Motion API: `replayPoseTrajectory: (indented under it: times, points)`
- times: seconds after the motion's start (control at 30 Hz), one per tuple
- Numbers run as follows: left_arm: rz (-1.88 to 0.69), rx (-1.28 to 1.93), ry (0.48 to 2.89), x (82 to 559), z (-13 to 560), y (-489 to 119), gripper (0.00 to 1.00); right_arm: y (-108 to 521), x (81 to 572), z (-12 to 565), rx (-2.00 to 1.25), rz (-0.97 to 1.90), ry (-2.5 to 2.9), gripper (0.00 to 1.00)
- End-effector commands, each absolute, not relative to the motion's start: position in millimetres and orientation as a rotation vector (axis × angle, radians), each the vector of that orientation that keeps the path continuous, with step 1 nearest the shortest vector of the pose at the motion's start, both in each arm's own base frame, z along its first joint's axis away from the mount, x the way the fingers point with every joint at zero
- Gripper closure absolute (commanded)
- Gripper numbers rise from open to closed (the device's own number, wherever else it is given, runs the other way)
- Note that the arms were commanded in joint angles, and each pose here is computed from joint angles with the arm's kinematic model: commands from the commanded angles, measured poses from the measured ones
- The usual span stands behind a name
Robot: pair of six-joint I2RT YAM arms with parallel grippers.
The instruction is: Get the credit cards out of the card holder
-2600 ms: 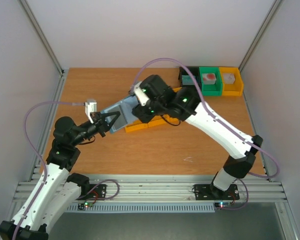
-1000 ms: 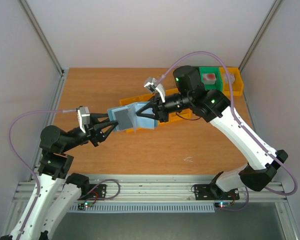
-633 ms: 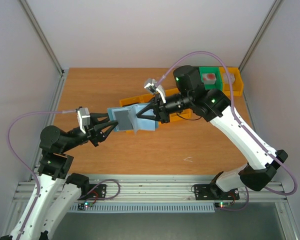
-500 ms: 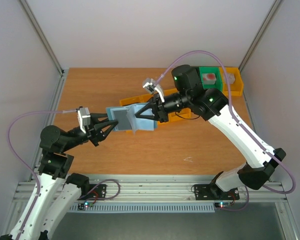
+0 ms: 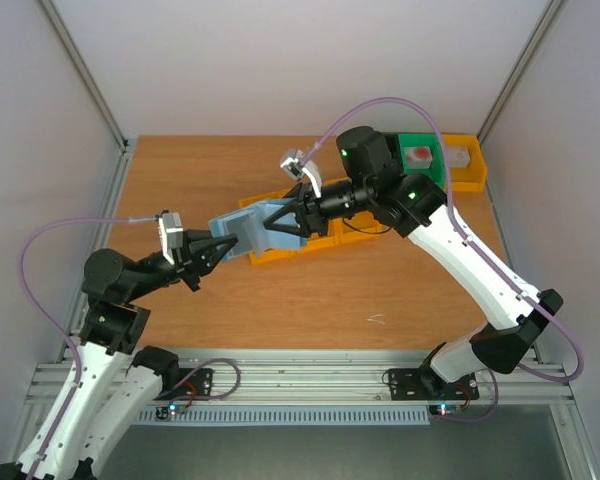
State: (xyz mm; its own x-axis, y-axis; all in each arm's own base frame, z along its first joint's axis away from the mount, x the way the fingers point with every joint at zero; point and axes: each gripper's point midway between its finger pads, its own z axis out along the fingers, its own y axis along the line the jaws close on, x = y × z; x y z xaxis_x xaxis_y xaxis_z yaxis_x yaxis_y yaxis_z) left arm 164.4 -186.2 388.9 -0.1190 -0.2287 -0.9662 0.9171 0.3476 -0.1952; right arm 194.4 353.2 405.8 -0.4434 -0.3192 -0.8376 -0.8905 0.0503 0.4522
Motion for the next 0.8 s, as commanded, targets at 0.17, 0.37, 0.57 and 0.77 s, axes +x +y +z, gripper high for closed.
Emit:
replayPoseTrajectory:
  times: [0.17, 0.37, 0.57, 0.77]
  points:
    - [-0.741, 0.565, 1.449, 208, 361, -156, 1.00, 297, 259, 417, -0.840, 0.913, 1.961, 0.50]
    - [-0.605, 0.475, 1.493, 228, 358, -139, 1.00, 313, 258, 412, -0.741, 0.640, 1.970, 0.39]
    - [-0.690, 0.435, 1.516, 227, 358, -143, 1.00, 391, 230, 418, -0.782, 0.735, 1.914, 0.37]
    - [-0.785, 0.454, 1.497, 218, 361, -152, 1.00, 409, 245, 406, -0.730, 0.754, 1.968, 0.31]
